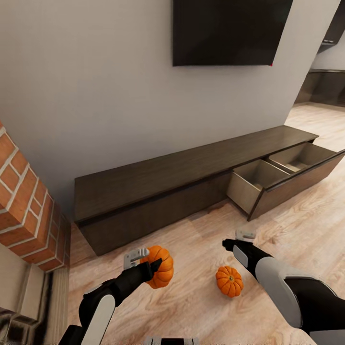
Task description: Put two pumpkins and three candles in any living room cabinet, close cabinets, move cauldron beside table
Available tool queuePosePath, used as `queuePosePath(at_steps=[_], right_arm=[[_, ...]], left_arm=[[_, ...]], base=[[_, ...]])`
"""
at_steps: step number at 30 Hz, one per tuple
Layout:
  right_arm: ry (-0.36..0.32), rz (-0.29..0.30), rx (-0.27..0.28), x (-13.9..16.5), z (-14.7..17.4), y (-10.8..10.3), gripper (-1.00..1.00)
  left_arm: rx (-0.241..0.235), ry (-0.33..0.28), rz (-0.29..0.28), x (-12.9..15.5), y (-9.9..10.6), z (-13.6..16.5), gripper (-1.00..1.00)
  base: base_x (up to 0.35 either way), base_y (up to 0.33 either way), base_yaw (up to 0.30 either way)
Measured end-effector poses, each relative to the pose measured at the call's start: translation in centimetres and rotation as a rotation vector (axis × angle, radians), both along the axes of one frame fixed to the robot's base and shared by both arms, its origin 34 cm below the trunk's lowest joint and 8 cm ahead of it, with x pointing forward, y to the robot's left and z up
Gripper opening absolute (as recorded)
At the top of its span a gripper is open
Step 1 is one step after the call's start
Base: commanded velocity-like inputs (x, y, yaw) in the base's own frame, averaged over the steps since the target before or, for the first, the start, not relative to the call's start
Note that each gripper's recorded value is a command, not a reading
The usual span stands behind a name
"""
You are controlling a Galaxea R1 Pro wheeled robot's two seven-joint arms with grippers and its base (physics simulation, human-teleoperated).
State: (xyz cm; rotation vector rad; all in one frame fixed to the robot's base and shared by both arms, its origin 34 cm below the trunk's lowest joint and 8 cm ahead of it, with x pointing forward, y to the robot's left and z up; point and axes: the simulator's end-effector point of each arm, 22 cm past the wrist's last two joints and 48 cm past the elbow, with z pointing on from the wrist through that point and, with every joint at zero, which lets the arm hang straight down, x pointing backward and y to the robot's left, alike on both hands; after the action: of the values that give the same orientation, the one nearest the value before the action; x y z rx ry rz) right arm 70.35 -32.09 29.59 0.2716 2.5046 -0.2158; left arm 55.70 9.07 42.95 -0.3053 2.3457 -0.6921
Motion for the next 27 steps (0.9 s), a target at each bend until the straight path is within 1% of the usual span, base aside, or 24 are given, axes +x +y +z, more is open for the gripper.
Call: queuePosePath(at_steps=[6, 27], right_arm=[[0.018, 0.016, 0.017, -0.5, -1.7, 0.5, 1.00], [0.104, 0.017, 0.020, -2.7, -7.2, 0.6, 1.00]], left_arm=[[-0.002, 0.026, 0.001, -0.2, 0.0, -1.2, -1.00], [-0.002, 0.111, 0.000, -1.1, 0.0, -5.5, -1.00]], base=[[0.000, 0.000, 0.000], [0.000, 0.000, 0.000]])
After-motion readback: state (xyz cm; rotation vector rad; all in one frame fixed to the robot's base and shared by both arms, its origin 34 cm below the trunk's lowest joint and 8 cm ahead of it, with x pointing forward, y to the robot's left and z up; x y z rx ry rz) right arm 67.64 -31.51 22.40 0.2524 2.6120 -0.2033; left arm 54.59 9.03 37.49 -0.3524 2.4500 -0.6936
